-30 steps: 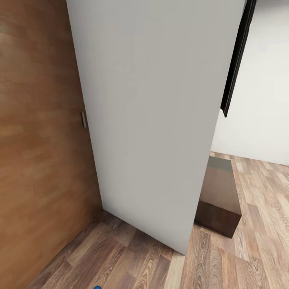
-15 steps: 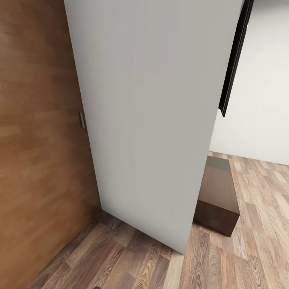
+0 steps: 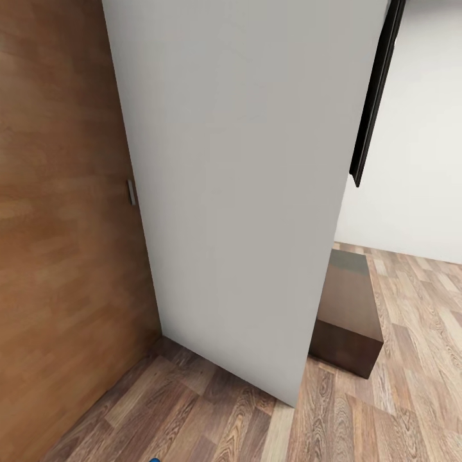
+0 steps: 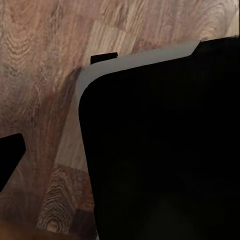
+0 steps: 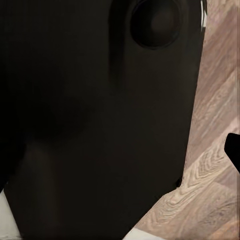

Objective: In the bedroom, move the book from the bed onto either nightstand, and place the two sandals side by side next to the bed.

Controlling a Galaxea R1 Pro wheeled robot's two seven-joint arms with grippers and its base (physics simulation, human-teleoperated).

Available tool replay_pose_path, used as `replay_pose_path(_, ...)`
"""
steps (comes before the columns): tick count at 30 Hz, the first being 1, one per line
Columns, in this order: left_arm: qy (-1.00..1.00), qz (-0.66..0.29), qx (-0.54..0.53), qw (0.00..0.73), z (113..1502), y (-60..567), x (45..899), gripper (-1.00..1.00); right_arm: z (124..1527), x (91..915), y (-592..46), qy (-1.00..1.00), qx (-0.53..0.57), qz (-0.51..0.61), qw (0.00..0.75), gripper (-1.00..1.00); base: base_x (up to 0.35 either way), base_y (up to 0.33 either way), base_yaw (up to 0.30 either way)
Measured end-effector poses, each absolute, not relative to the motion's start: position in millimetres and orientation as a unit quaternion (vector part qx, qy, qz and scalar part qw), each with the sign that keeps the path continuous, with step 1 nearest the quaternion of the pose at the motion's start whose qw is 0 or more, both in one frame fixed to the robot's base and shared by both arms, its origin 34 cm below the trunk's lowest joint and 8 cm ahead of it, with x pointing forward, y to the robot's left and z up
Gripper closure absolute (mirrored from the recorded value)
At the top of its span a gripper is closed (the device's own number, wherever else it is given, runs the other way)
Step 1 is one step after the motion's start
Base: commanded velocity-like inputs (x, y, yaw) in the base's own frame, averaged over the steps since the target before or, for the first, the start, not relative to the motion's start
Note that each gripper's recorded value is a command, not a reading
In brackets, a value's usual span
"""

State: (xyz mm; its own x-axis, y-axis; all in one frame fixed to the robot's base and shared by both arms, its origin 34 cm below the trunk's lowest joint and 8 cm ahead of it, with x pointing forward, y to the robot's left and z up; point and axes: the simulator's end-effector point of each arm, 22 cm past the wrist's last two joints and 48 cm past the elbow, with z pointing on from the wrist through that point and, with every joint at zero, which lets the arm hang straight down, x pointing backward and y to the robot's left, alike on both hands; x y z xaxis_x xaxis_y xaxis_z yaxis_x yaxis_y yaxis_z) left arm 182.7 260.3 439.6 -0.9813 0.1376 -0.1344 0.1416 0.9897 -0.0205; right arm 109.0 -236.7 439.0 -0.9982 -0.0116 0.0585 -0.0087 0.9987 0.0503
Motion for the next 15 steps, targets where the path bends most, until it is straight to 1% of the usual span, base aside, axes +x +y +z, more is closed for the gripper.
replay_pose_path(3, 0.995, -0.004, 0.073, 0.074, 440.4, 271.8, 200.4, -1.00, 439.6, 107.0, -229.2, -0.999, -0.011, -0.035, 0.030, -1.00, 0.000, 0.000, 0.000)
replay_pose_path(8, 0.996, 0.014, 0.070, 0.059, 439.8, 283.4, 184.6, -1.00, 439.0, 137.2, -211.2, -0.999, -0.023, -0.041, 0.001, -1.00, 0.000, 0.000, 0.000)
replay_pose_path(15, 0.998, 0.022, 0.050, 0.037, 439.4, 289.6, 163.8, -1.00, 439.0, 132.2, -207.4, -0.999, -0.009, -0.030, 0.003, -1.00, 0.000, 0.000, 0.000)
